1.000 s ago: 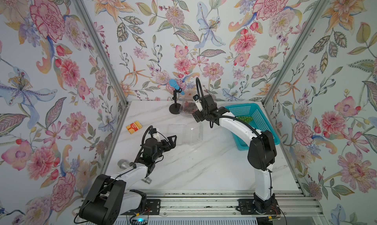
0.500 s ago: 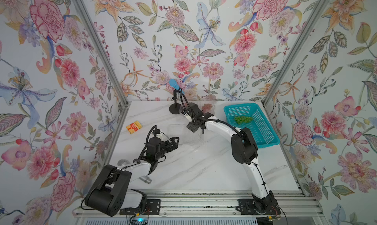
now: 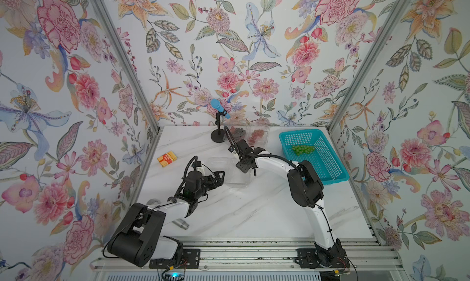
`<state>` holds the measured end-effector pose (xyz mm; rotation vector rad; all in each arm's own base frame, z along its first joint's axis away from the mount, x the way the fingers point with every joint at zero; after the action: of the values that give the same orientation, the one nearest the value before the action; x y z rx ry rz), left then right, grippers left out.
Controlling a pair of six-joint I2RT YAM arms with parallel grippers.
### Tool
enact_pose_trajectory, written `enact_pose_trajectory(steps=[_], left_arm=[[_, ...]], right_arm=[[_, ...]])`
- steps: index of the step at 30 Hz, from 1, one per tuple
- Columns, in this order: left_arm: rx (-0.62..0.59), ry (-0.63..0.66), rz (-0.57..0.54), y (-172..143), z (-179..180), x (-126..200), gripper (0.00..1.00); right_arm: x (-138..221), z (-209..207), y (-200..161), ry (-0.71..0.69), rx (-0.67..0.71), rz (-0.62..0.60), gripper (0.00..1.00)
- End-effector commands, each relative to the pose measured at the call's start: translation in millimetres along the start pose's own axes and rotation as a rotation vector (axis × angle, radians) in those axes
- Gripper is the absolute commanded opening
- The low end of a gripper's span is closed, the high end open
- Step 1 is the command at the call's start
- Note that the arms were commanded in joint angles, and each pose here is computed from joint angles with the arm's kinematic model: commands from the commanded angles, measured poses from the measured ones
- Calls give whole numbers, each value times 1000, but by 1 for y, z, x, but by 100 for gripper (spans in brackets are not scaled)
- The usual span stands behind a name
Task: Pack grapes into containers
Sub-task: Move the packing box to the center of the board.
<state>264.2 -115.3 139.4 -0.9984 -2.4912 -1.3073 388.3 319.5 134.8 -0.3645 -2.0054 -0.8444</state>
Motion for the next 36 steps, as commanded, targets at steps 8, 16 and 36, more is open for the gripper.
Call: enact_pose_trajectory(steps=[8, 16, 36], left_arm=[[-18, -28, -34, 11, -11, 1, 100], [-33, -37, -33, 10, -12, 3, 100], [-165, -13, -32, 35, -26, -19, 100]], right_arm=[[17, 2, -34, 64, -625, 113, 61], [14, 4, -57, 218, -871, 125, 61], [85, -15, -40, 230, -755, -48, 100]])
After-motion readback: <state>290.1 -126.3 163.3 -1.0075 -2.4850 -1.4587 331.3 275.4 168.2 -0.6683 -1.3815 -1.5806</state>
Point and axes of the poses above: each gripper's point midway between its finger pads, its own x axis back along the fingers, its own z axis along the line the jaws close on, y = z × x, the point moved 10 cm from there along x, back along the fingers, and after that the axes turned 5 degrees about -x, right-handed, at the moved point
